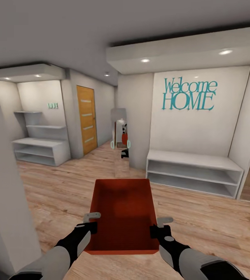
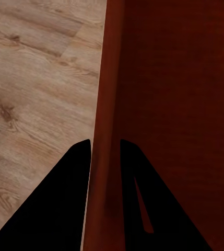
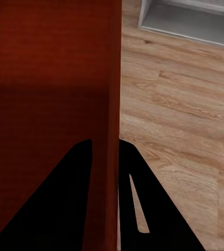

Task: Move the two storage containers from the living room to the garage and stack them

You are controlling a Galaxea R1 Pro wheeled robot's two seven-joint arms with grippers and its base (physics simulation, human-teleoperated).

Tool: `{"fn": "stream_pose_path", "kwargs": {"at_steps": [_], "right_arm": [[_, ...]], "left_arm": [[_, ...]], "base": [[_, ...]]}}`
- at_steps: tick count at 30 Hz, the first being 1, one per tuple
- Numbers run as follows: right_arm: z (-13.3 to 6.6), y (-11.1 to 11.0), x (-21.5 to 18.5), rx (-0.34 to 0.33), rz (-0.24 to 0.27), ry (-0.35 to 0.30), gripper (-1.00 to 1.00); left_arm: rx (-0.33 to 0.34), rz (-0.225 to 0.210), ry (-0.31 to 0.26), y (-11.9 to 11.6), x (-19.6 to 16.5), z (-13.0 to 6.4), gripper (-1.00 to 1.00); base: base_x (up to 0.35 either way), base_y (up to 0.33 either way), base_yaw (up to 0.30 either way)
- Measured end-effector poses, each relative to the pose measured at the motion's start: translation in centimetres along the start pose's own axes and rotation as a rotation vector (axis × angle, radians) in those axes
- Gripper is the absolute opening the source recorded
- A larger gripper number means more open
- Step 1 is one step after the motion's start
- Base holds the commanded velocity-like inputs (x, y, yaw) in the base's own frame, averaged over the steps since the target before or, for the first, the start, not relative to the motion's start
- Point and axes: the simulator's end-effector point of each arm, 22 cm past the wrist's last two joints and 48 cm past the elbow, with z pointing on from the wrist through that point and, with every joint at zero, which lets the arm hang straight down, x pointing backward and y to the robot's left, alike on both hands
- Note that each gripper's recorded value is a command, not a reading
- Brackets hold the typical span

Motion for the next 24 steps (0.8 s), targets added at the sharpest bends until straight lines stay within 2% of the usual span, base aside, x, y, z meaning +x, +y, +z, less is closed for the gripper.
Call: {"fn": "stream_pose_path", "kwargs": {"at_steps": [24], "right_arm": [[0.00,-0.01,-0.03,0.000,0.000,-0.001,-1.00]], "left_arm": [[0.000,0.000,-0.001,-0.01,-0.03,0.00,-1.00]], "base": [[0.322,0.000,0.000]]}}
